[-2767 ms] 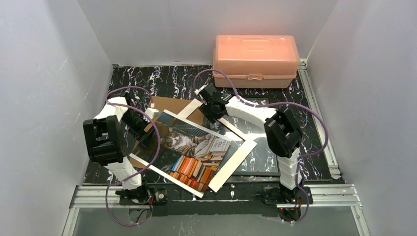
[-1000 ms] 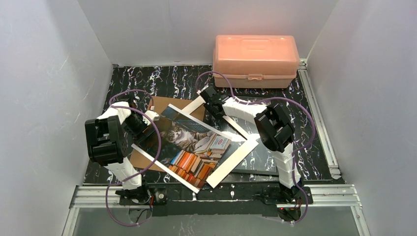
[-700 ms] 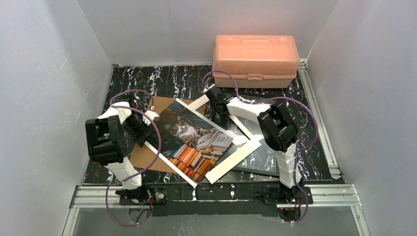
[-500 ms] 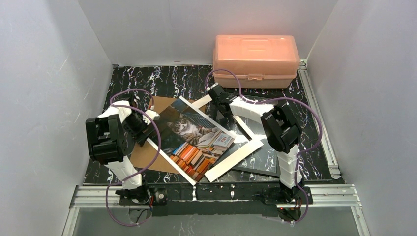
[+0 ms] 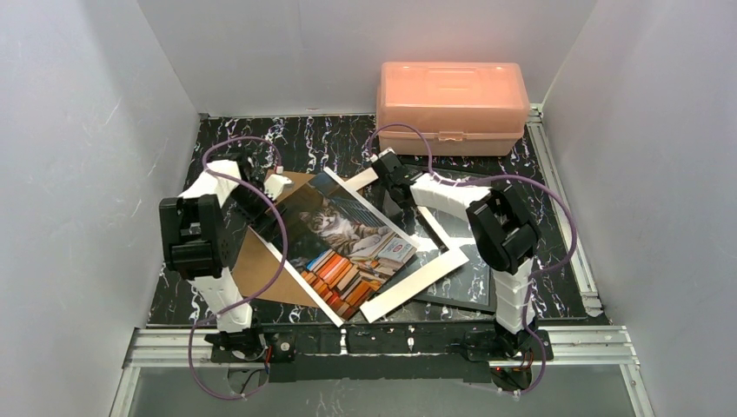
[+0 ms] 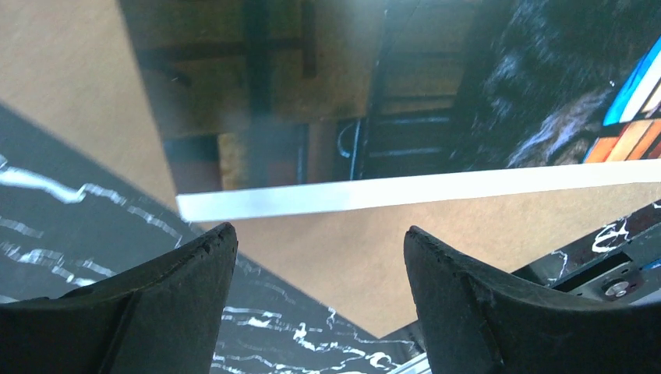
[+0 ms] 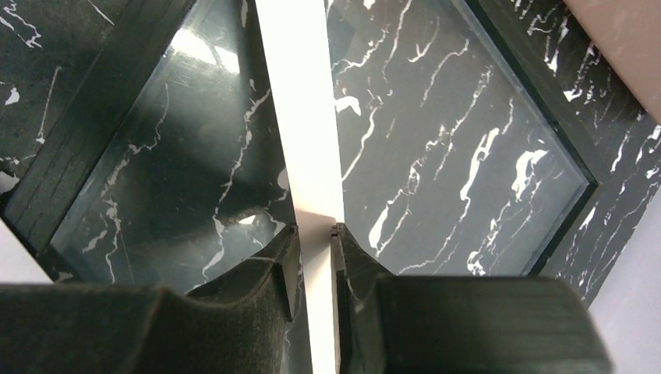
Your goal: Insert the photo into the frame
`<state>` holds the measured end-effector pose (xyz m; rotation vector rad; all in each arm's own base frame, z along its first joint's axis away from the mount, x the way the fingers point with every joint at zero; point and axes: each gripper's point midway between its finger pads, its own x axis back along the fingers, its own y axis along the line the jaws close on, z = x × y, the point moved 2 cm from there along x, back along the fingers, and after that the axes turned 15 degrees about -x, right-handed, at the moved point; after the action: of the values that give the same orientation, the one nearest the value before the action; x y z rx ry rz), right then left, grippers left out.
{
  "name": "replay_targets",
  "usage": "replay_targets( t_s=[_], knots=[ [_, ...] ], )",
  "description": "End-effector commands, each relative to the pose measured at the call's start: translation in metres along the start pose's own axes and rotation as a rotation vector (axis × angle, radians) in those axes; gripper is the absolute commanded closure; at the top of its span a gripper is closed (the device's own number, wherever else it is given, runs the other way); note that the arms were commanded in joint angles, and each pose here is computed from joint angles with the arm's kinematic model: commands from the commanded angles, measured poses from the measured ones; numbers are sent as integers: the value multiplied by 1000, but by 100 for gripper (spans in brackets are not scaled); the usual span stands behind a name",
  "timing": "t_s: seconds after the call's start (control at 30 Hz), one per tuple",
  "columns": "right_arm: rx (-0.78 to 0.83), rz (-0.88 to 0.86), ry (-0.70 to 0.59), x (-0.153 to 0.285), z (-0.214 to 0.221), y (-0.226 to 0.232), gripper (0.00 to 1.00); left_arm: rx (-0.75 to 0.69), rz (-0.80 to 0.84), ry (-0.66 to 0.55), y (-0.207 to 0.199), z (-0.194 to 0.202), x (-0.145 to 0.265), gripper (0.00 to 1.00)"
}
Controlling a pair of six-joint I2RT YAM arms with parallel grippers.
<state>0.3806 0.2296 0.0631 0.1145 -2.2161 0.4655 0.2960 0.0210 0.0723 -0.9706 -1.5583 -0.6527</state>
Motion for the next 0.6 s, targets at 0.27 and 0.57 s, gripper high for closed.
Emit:
replay_targets(
  t_s=[0.27, 0.57],
  knots=[
    [-155, 31, -138, 47, -29, -31, 75, 52, 38, 33, 5, -10, -28, 25],
    [-206, -107, -206, 94, -35, 0, 79, 25, 96, -94, -19, -34, 16, 12]
  ],
)
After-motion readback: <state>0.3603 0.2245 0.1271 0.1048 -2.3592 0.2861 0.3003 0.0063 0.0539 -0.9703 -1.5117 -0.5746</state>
